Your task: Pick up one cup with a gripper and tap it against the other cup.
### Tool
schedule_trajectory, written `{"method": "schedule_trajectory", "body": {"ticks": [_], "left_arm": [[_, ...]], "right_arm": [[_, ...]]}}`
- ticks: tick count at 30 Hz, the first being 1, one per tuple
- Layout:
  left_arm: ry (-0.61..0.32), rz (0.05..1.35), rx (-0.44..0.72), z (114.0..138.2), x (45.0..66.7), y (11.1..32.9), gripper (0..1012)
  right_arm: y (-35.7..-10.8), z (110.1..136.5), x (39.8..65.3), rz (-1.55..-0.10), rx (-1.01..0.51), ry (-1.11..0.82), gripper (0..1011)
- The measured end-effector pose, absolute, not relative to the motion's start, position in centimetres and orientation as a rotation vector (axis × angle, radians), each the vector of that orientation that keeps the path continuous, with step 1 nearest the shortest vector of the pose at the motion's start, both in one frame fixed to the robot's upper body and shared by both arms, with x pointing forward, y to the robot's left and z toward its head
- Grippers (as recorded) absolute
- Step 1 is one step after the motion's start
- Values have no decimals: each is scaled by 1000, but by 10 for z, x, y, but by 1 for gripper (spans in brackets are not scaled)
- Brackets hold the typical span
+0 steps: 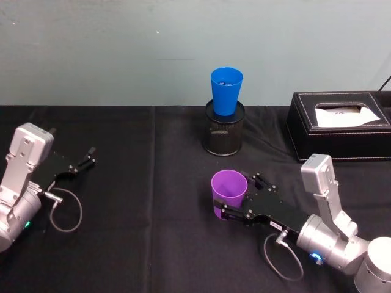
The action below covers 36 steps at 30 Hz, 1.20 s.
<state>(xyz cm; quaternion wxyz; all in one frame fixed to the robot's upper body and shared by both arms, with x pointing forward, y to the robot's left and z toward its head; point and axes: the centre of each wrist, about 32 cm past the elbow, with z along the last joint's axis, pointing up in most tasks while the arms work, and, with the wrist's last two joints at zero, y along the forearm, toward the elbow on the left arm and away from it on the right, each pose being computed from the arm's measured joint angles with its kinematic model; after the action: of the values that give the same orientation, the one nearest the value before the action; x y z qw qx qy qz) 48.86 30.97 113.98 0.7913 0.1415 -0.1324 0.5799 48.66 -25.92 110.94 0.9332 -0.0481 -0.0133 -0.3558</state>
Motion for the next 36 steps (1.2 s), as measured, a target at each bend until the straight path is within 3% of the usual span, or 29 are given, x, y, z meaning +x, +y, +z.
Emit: {"method": "schedule_trajectory", "body": {"ticks": [17,27,36], "left_arm": [[-285,1248,304,1140,489,310,1000],[-285,1248,304,1140,489,310,1000],[-285,1248,304,1140,489,310,1000]], "right_arm": [[-251,1107,495,-730,-98,-35,997],[-252,1107,495,-729,-97,-37,790],[-253,1112,494,-730,-96,-38,749]]}}
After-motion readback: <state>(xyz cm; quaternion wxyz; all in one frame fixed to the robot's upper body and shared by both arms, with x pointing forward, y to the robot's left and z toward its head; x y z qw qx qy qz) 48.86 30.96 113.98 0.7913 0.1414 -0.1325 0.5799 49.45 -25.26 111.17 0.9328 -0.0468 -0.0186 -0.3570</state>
